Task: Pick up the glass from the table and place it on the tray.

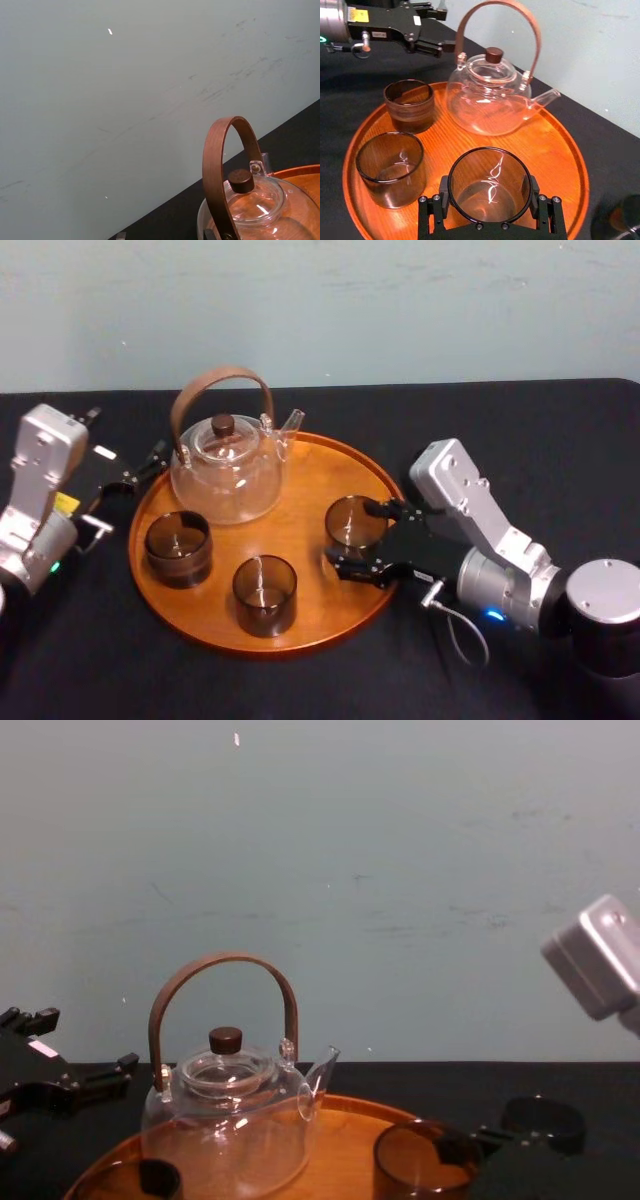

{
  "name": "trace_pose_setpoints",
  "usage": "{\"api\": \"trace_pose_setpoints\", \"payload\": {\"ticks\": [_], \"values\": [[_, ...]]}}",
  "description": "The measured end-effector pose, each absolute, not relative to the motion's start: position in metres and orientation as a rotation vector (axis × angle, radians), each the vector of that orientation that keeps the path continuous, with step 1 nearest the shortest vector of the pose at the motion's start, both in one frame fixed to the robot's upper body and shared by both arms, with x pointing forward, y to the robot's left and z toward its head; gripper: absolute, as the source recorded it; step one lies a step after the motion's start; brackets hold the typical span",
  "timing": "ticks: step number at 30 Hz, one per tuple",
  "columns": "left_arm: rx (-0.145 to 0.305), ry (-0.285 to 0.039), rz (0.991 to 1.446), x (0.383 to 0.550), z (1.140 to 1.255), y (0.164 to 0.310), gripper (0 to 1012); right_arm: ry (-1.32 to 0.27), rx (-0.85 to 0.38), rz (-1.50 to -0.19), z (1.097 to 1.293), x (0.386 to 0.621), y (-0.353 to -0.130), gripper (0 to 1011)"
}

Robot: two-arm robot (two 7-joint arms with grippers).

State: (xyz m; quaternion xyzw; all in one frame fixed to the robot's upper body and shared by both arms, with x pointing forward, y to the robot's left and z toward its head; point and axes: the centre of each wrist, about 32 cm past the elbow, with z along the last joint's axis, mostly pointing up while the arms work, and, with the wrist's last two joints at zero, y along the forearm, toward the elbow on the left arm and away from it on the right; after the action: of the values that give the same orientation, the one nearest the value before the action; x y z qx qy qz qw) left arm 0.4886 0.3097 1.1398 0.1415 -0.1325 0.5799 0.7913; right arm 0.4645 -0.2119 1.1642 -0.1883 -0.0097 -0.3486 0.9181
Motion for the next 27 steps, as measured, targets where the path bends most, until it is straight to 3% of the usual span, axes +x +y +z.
{"api": "trace_pose_setpoints", "payload": {"ticks": [27], "values": [[0.305,-0.285,1.248,0.489,1.14,0.31,1001,0.005,-0.41,-0.68,1.149,0.466,-0.199,907]]}}
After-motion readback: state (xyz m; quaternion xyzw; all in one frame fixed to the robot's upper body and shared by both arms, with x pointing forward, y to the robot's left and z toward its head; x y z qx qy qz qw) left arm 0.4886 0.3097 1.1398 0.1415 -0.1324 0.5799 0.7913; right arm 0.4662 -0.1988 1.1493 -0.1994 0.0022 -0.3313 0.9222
